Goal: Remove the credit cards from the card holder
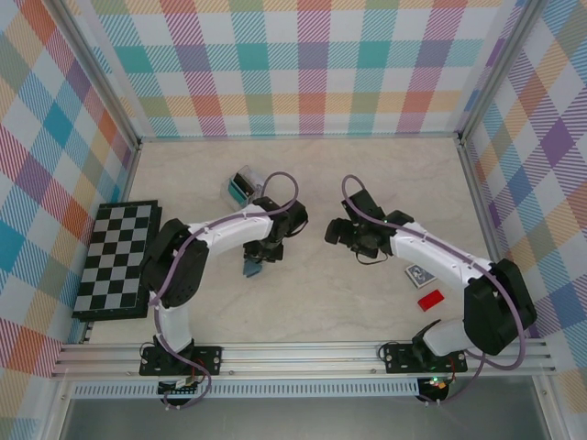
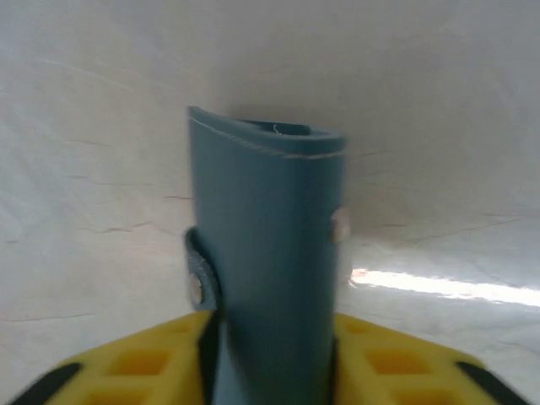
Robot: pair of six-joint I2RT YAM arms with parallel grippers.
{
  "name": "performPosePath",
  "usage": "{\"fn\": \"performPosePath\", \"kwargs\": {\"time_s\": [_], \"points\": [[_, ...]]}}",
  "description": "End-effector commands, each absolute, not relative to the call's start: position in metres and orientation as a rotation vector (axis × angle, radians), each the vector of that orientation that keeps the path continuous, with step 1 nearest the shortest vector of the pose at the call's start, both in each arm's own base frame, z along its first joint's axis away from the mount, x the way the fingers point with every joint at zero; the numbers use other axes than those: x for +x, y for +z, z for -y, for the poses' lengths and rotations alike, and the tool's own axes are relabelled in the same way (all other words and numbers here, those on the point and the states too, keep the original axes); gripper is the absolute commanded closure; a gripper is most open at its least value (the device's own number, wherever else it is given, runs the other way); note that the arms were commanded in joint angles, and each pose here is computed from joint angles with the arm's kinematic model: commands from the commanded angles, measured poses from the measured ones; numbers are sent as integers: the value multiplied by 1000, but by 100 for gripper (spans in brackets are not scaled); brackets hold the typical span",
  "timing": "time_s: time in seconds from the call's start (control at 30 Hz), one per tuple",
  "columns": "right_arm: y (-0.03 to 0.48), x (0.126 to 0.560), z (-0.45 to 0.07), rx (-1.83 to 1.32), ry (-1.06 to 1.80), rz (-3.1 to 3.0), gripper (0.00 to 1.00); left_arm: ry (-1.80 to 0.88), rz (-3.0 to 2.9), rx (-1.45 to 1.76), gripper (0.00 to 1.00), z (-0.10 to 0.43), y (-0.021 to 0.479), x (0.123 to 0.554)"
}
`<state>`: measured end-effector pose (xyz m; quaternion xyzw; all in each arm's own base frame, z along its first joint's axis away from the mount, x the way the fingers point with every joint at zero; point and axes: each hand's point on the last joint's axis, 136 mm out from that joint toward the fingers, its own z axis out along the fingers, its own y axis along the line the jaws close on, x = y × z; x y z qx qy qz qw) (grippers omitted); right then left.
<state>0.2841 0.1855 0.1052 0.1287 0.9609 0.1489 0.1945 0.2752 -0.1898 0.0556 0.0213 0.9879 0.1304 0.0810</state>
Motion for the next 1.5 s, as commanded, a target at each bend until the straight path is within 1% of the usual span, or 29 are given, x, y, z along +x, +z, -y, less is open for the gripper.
{"fn": "performPosePath", "kwargs": {"time_s": [0.0, 0.1, 0.2, 0.3, 0.37, 0.53, 0.7, 0.77, 0.83, 0.9, 1.0, 1.23, 1.47], "points": [[108, 280, -174, 416, 411, -2669, 14, 162, -2966, 59, 48, 222, 64, 279], [110, 280, -180, 384, 451, -2663, 14, 74, -2933, 50, 34, 226, 80, 286], [110, 280, -194, 309, 523, -2685, 15, -29, -2897, 1, 24, 220, 99, 292], [110, 283, -220, 195, 644, -2713, 18, -107, -2868, -105, 16, 201, 108, 296], [110, 284, -240, 104, 687, -2740, 21, -159, -2859, -210, 12, 183, 107, 295], [99, 286, -288, -112, 645, -2809, 23, -284, -2830, -504, 0, 137, 92, 283], [84, 292, -328, -240, 576, -2865, 22, -313, -2787, -701, 0, 99, 79, 266], [79, 292, -347, -342, 532, -2868, 18, -311, -2780, -738, 0, 91, 77, 260], [74, 292, -364, -453, 419, -2855, 14, -296, -2765, -775, 0, 82, 77, 256], [69, 294, -380, -535, 327, -2849, 10, -239, -2745, -834, 0, 71, 77, 251], [60, 298, -398, -549, 301, -2869, 8, -136, -2694, -914, 0, 52, 78, 243], [43, 312, -414, -549, 244, -2904, 7, -99, -2616, -977, 0, 37, 86, 230], [31, 321, -407, -549, 108, -2916, 6, -131, -2645, -963, 0, 42, 83, 229]]}}
